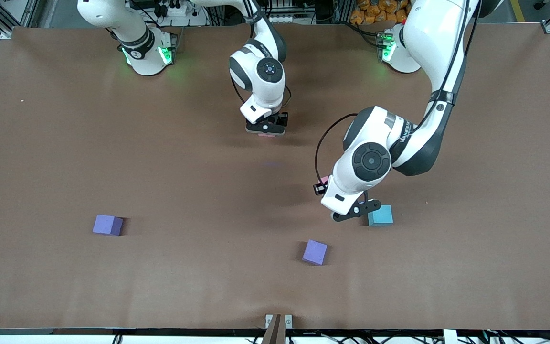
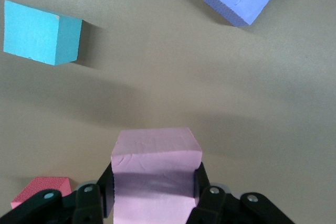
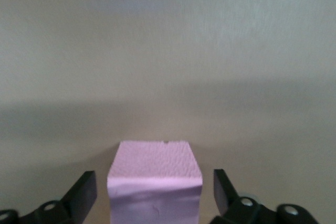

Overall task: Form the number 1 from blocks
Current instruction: 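Place the pink cube in line with the left gripper while the right grasps purple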

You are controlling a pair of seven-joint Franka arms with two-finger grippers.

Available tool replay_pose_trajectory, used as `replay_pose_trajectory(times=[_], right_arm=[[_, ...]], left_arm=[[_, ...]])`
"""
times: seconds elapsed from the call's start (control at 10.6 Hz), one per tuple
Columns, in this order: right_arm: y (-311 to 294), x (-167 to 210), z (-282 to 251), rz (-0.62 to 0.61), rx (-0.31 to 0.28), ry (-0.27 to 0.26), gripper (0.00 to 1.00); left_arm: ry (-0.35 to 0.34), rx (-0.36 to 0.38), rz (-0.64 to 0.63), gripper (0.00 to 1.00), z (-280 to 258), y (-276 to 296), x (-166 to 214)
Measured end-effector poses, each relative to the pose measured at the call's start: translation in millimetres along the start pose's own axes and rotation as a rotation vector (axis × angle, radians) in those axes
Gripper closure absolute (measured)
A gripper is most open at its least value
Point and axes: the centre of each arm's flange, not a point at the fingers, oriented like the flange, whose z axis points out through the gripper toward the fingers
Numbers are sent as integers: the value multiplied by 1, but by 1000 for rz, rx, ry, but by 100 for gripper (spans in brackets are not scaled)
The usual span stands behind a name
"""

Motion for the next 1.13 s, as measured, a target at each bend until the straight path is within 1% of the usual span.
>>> replay_pose_trajectory(times=[0.19, 0.28, 0.38, 0.47, 0.57, 0.75, 0.85, 0.94, 1.13], right_arm=[[35, 57, -55, -32, -2, -10, 0], [65, 90, -85, -51, 8, -3, 0], [101, 124, -110, -64, 20, 17, 0], [141, 156, -128, -80, 22, 45, 0], [187, 188, -139, -100, 17, 67, 0], [297, 251, -145, -107, 13, 89, 0], [352, 275, -146, -107, 6, 95, 0], [395, 291, -144, -113, 2, 97, 0], [460, 320, -131, -133, -3, 94, 0]], left_arm=[[-1, 1, 2, 40, 1, 1, -1], [-2, 1, 3, 40, 2, 2, -1], [-6, 3, 13, 40, 6, 5, -5], [-7, 0, 37, 40, 13, 18, -16], [4, -11, 81, 40, 26, 43, -37], [52, -57, 152, 40, 59, 107, -101], [67, -75, 185, 40, 72, 126, -125], [75, -85, 217, 40, 80, 140, -145], [76, -84, 268, 40, 96, 158, -180]])
